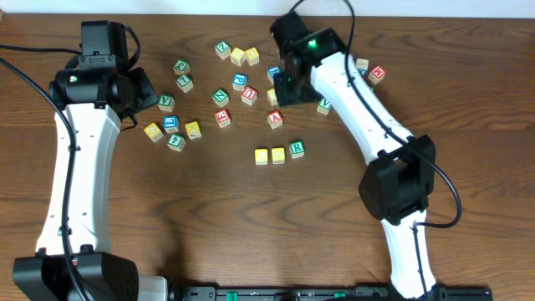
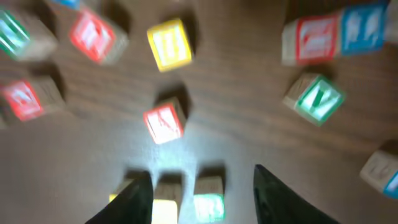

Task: Spell out CORL
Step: 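Move right gripper back over the pile toward the blue L block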

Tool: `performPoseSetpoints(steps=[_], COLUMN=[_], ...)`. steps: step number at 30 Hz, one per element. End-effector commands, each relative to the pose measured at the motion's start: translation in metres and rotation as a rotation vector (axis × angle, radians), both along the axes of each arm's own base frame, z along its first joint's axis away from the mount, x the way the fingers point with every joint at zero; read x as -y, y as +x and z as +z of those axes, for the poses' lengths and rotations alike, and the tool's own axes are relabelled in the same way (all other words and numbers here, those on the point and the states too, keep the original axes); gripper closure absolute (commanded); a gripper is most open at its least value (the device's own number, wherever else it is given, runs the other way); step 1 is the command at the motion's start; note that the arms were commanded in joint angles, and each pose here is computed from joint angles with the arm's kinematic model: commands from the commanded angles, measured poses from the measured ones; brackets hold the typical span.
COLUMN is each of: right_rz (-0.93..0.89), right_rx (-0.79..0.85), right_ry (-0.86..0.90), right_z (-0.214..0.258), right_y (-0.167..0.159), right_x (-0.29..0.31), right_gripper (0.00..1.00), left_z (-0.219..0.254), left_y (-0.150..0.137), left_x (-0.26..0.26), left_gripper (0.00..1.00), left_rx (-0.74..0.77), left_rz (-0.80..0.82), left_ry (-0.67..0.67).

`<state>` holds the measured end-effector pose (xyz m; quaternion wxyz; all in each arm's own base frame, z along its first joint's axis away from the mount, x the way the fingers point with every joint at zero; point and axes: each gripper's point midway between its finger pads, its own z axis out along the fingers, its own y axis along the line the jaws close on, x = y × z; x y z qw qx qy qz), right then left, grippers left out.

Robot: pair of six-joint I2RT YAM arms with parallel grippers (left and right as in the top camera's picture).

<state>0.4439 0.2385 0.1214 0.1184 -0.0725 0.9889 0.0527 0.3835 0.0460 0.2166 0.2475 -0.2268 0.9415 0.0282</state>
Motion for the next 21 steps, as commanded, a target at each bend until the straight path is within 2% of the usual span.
performPoseSetpoints(steps=[1,3,5,10,15,21], right_rz=[0.011,0.012,-0.043,-0.111,-0.178,-0.187], right_rx=[0.064,0.097,0.169,0.226,0.228,0.247], right_ry=[0.05,0.065,0.043,0.046,0.039,0.149], right_z=[0.017,0.019,0.025,0.03,0.021,0.021], right_y=[0.012,0.019,0.038,0.063,0.078,0.089], right_x=[-0.01,-0.015,-0.005,0.022,0.054,0.04], right_gripper=[0.51,0.48,0.47,0.47,0.48,0.48], left_z=[0.003,0.003,0.003,0.003,0.003,0.003], left_y=[-0.001,-0.001,-0.001,-0.001,-0.001,-0.001], left_x=[-0.001,-0.001,-0.001,-0.001,-0.001,-0.001], left_gripper=[0.52,0.53,0.52,0.52,0.52,0.52], left_rx=[0.008,0.008,0.007,0.007,0.007,0.007], left_rz=[0.001,0.001,0.001,0.001,0.001,0.002], left_ry=[0.004,0.004,0.004,0.004,0.004,0.004])
